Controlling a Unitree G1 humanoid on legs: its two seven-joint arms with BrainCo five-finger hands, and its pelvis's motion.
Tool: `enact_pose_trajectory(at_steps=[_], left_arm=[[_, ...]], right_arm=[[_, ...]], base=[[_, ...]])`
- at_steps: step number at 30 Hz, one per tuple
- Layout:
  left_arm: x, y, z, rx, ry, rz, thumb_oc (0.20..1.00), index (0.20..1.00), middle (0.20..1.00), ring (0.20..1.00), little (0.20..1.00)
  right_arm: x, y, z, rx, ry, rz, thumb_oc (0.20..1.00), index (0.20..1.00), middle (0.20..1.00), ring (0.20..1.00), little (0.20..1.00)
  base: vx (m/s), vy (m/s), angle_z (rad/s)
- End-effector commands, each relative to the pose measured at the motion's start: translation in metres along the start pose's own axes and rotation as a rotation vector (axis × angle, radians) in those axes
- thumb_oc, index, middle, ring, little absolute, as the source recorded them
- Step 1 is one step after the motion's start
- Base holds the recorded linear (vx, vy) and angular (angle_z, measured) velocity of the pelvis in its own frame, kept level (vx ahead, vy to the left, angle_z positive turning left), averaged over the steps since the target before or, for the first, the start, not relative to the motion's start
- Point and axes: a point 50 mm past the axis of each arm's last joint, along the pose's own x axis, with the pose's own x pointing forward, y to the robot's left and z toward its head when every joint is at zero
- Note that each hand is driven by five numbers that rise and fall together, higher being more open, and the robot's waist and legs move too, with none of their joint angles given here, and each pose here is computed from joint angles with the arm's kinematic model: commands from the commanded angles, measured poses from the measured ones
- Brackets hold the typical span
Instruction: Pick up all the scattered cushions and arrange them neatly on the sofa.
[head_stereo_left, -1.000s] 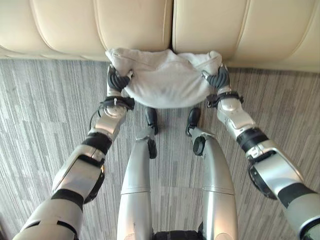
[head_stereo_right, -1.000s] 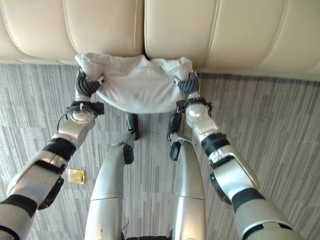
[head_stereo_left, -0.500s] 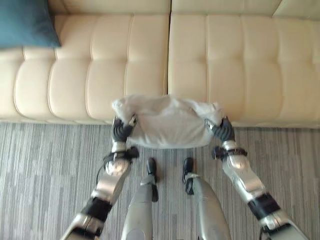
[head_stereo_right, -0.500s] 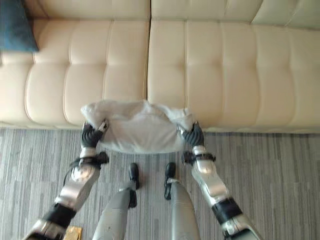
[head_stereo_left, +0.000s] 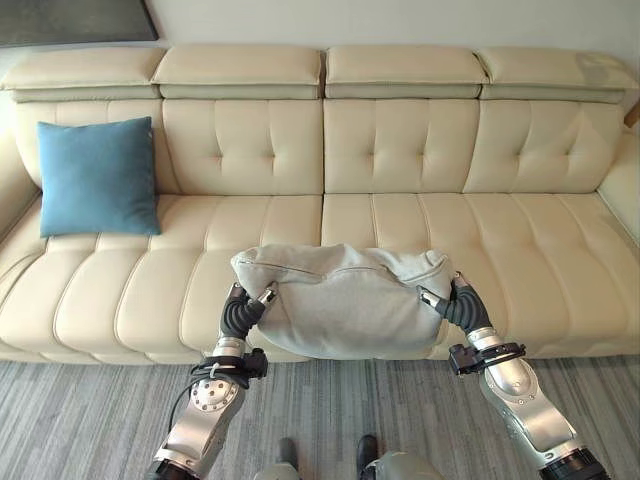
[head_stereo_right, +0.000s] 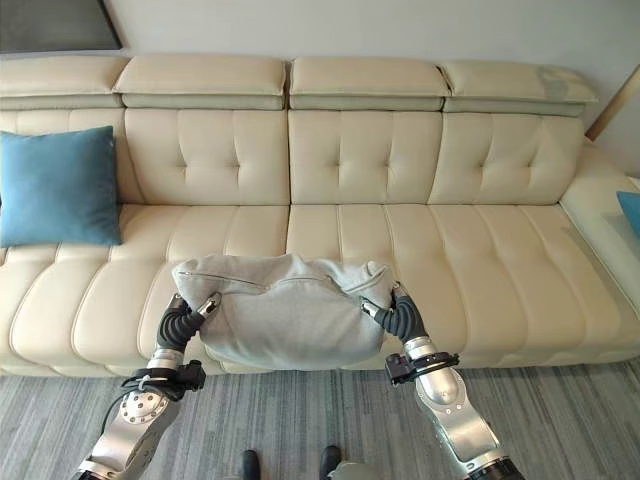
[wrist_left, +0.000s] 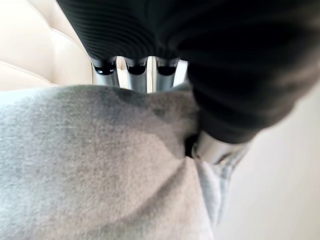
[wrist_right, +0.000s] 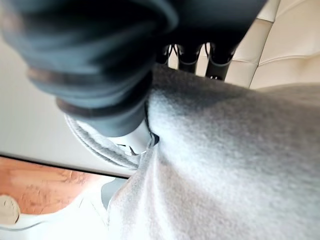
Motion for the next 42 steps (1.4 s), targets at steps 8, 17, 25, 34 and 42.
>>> enact_pose_trajectory(at_steps=[8, 17, 25, 34, 42], left_arm=[[0.015, -0.032, 0.043, -0.047, -0.207, -0.201, 0.200, 0.200, 0.200, 0.200, 0.200], [0.015, -0.029, 0.048, -0.041, -0.232, -0.206, 0.200, 0.200, 0.200, 0.200, 0.200], [0.020, -0.021, 0.055, 0.017, -0.272, -0.200, 0.200, 0.200, 0.200, 0.200, 0.200], [0.019, -0.025, 0.058, -0.020, -0.301, -0.194, 0.200, 0.200, 0.200, 0.200, 0.200], [0.036, -0.029, 0.068, -0.035, -0.342, -0.125, 0.200, 0.200, 0.200, 0.200, 0.200]], right_arm=[[0.012, 0.009, 0.056, 0.092, -0.292, 0.030, 0.200, 0.200, 0.200, 0.200, 0.200], [0.017, 0.017, 0.061, 0.157, -0.320, 0.037, 0.200, 0.200, 0.200, 0.200, 0.200], [0.030, 0.032, 0.078, 0.149, -0.394, 0.114, 0.200, 0.200, 0.200, 0.200, 0.200], [0.037, 0.041, 0.085, 0.167, -0.425, 0.174, 0.200, 0.200, 0.200, 0.200, 0.200], [0.057, 0.050, 0.105, 0.181, -0.486, 0.193, 0.200, 0.200, 0.200, 0.200, 0.200]], base=[[0.11, 0.018, -0.02], [0.29, 0.164, -0.24], [0.15, 0.117, -0.30], [0.14, -0.111, 0.20], [0.13, -0.073, 0.20]])
